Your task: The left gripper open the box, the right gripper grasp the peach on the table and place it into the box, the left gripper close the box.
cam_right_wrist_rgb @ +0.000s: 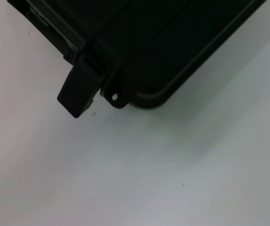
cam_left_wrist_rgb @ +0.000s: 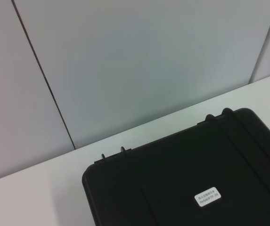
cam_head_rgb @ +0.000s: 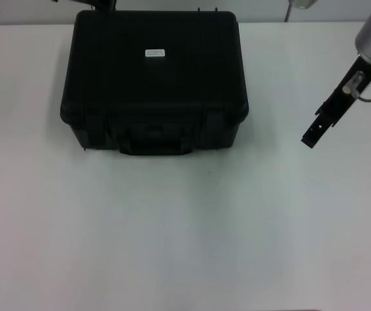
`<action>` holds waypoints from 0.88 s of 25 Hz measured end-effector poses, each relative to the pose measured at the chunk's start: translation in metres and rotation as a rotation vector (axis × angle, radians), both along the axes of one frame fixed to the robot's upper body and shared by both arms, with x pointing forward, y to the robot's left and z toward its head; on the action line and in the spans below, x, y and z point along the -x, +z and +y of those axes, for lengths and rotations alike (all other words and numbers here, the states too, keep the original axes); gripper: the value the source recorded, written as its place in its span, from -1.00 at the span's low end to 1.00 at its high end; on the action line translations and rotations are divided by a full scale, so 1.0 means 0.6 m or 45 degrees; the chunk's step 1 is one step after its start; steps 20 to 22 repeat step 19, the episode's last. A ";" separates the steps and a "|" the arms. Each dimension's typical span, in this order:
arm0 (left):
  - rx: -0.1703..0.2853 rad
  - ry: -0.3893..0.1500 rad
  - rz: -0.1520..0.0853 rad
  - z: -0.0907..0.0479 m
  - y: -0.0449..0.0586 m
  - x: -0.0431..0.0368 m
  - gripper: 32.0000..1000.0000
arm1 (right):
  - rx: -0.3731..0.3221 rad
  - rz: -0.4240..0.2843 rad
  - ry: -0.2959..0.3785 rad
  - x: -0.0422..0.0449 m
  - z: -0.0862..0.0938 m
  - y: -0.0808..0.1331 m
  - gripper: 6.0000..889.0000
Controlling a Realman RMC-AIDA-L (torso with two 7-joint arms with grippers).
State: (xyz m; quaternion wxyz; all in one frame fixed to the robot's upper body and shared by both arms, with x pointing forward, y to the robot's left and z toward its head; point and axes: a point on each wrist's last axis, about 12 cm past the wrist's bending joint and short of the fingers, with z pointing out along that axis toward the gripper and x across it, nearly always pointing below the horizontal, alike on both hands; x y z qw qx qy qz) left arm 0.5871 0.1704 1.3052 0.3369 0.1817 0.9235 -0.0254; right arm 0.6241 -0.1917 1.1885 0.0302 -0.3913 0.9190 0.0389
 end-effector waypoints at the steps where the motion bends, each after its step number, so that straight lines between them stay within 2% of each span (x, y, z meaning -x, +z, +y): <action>1: 0.000 0.000 0.000 0.000 0.000 0.000 0.65 | 0.000 0.000 0.000 0.000 0.000 0.000 0.92; 22: -0.003 0.001 0.006 0.001 -0.001 0.000 0.65 | 0.000 -0.001 -0.005 0.000 0.001 0.001 0.92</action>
